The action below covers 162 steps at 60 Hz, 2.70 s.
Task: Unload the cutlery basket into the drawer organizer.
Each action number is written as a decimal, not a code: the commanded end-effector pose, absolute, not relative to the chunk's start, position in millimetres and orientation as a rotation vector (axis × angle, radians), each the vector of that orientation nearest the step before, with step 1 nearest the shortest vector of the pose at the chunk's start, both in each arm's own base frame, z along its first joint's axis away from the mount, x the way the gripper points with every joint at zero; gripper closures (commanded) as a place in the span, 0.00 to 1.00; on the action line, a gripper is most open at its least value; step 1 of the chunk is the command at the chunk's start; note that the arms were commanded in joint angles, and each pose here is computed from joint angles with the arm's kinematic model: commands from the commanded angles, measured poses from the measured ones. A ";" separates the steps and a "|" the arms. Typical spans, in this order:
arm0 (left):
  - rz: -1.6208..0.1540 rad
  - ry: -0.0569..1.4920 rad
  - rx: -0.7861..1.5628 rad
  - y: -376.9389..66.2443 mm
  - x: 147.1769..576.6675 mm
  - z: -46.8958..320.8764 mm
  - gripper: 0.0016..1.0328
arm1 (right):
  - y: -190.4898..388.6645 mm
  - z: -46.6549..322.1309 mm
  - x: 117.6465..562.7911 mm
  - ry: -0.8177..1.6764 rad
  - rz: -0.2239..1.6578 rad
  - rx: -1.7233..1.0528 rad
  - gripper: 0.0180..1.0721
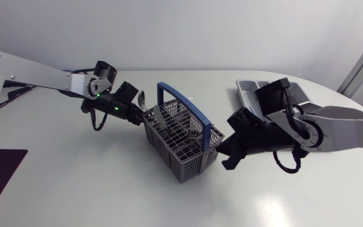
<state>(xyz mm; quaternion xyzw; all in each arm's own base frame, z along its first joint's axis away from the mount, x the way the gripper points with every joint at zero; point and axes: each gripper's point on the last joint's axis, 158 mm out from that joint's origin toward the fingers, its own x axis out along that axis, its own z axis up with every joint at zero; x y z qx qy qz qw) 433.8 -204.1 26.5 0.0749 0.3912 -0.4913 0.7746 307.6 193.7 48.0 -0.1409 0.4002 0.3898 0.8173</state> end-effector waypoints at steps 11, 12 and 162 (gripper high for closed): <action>-1.139 0.831 0.202 -207.9 368.9 48.9 0.87 | 188.5 66.9 367.3 0.788 0.773 -0.284 0.94; -1.143 0.833 0.203 -208.3 364.7 48.8 0.87 | 188.0 68.0 371.2 0.785 0.770 -0.283 0.94; -1.047 0.583 0.397 -144.5 259.7 125.9 0.83 | 382.5 149.4 300.5 0.708 0.981 -0.335 0.43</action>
